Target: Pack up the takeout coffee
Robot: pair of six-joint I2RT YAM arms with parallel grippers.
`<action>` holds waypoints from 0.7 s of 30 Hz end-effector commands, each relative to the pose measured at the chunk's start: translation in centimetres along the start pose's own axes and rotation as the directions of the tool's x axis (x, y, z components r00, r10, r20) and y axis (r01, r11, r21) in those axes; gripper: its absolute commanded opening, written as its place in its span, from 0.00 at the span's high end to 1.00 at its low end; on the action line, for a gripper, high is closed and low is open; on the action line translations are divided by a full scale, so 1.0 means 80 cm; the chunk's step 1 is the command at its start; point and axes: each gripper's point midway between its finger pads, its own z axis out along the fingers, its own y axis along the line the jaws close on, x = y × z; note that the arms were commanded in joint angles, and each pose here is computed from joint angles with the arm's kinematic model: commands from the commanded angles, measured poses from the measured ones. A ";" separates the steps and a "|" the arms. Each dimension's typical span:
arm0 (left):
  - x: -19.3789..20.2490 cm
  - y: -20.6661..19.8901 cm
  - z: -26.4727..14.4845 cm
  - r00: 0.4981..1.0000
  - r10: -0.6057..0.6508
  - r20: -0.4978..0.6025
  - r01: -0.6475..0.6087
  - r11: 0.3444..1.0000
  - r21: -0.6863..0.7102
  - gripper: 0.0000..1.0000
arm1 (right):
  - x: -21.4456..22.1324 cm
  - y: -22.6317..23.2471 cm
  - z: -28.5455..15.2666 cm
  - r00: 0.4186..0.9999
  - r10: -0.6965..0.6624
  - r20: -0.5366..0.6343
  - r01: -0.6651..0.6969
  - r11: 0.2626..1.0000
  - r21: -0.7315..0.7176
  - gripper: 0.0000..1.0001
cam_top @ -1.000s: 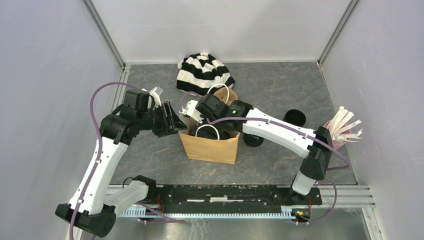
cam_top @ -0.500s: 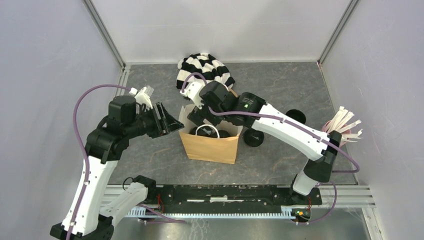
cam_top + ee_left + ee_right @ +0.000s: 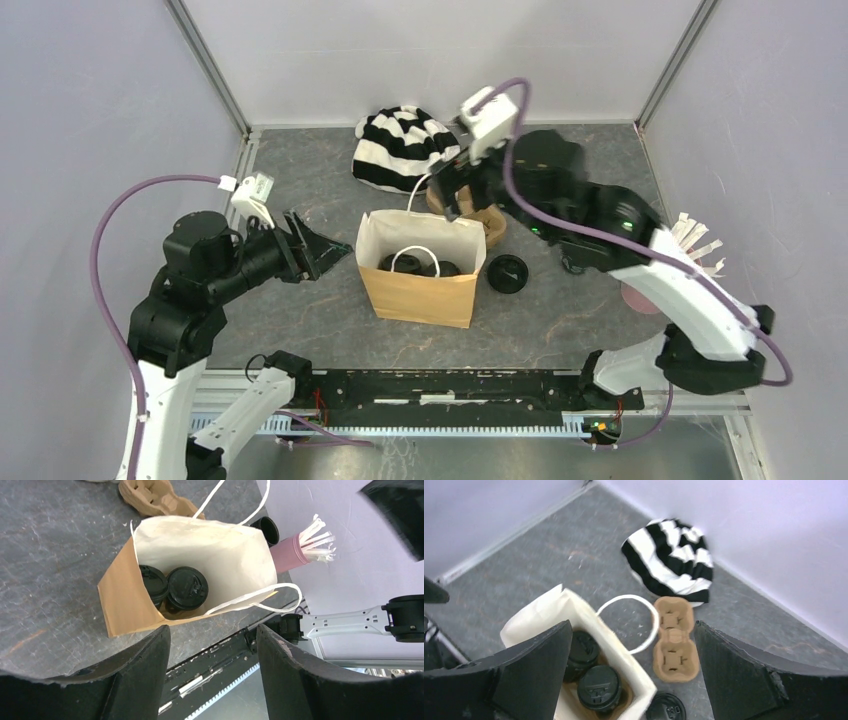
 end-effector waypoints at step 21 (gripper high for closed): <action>-0.022 -0.035 0.010 0.974 0.222 -0.042 -0.213 0.965 0.151 0.27 | 0.181 -0.237 -0.178 0.927 0.289 -0.239 -0.003 0.642 0.767 0.09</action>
